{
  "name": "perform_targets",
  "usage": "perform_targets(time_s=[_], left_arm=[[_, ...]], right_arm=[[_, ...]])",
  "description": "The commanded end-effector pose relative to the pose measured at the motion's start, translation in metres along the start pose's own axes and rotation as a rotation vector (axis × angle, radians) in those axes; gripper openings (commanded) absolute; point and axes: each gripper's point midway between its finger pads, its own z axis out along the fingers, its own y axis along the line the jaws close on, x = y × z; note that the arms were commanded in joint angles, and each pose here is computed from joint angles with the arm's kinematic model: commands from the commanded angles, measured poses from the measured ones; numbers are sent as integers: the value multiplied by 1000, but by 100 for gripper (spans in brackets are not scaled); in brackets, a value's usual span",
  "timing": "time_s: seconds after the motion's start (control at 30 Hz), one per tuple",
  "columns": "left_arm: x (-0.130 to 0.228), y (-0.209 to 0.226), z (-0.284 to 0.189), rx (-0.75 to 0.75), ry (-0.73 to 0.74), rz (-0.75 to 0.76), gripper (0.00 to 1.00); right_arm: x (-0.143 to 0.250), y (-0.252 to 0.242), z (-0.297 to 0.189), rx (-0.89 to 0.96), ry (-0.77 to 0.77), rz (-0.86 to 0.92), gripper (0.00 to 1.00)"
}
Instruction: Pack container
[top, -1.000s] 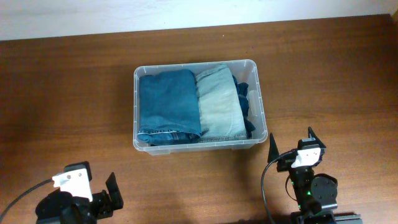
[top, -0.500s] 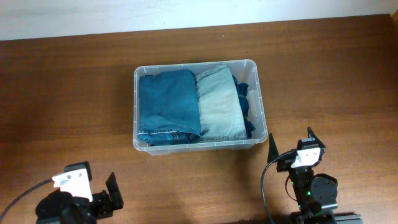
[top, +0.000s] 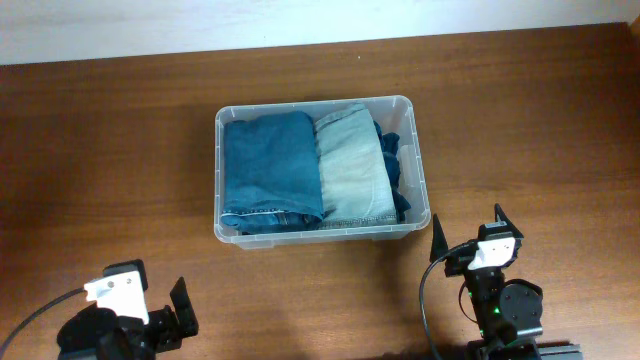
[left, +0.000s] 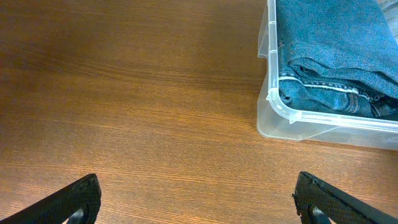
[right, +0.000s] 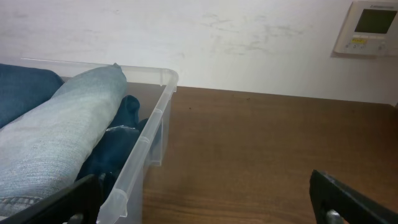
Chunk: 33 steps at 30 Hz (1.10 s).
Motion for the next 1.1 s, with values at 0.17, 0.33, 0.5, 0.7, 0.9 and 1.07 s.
perform_targets(time_s=[0.17,0.33,0.5,0.7,0.9,1.07], left_arm=[[10,-2,26,15,-16,-14,99],[-3,-15,58,90,-246,-6,99],[-19,-18,66,112,-494,8,99],[-42,-19,74,115,-745,18,99],[-31,-16,93,102,-768,13,99],[-5,-18,114,106,-629,12,99]], right_arm=[[2,0,0,-2,2,-6,99],[2,0,0,-2,2,-6,98],[2,0,0,-2,2,-6,98],[2,0,0,-2,2,-6,98],[2,0,0,-2,2,-6,98],[2,0,0,-2,2,-6,98]])
